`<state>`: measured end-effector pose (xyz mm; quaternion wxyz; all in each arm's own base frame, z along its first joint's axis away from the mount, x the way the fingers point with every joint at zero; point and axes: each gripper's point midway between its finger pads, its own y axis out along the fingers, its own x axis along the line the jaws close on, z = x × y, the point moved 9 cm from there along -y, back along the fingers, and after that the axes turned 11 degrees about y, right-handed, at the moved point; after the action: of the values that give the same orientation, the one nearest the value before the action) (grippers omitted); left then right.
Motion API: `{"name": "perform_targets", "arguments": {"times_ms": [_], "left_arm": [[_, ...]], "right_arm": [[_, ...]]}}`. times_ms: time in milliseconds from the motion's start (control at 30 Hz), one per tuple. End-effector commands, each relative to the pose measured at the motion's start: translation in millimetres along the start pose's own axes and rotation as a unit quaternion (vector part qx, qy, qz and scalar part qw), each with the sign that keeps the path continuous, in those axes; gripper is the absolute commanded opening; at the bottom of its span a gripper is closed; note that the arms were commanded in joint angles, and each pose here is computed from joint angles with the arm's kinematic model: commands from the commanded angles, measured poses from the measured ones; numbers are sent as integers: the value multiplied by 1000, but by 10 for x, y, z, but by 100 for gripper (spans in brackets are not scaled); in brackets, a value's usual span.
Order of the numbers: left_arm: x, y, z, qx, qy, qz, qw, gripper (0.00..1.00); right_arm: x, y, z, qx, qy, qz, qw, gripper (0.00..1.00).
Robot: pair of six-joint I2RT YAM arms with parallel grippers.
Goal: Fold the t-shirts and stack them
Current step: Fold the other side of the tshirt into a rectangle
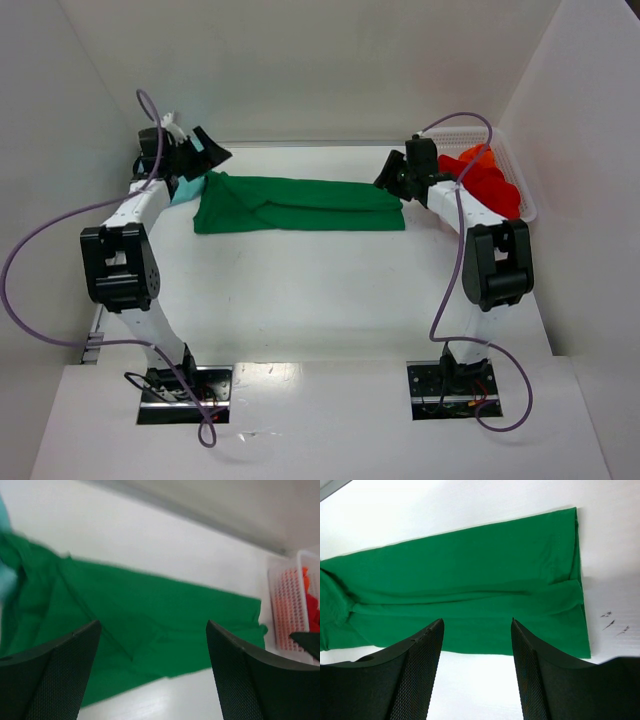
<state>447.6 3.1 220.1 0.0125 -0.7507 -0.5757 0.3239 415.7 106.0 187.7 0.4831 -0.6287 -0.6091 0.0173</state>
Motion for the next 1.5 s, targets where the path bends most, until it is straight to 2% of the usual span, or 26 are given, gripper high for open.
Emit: {"name": "perform_targets", "arguments": {"times_ms": [0, 267, 567, 633, 800, 900, 1167, 1233, 1467], "left_arm": [[-97, 1, 551, 52, -44, -11, 998, 92], [-306, 304, 1017, 104, -61, -5, 993, 89], [-178, 565, 1125, 109, -82, -58, 989, 84], [-165, 573, 1128, 102, -80, -61, 990, 81], [-224, 591, 988, 78, -78, -50, 993, 68], [-228, 653, 930, 72, -76, -47, 993, 55], [-244, 731, 887, 69, -83, -34, 994, 30], [-239, 777, 867, 64, -82, -31, 994, 20], [-210, 983, 819, 66, -87, -22, 994, 4]], "right_arm": [[123, -212, -63, -24, -13, -30, 999, 62], [110, -219, -48, -27, -13, -33, 999, 62], [83, -236, -52, -34, -22, -25, 999, 62], [61, -228, -30, -31, -22, -22, 999, 62], [58, -227, -27, -31, -22, -22, 999, 62], [58, -227, -27, -31, -22, -22, 999, 62], [33, -218, -2, -28, -22, -19, 999, 62], [33, -218, -2, -28, -22, -19, 999, 62], [27, -216, -8, -31, -22, -15, 999, 62]]}}
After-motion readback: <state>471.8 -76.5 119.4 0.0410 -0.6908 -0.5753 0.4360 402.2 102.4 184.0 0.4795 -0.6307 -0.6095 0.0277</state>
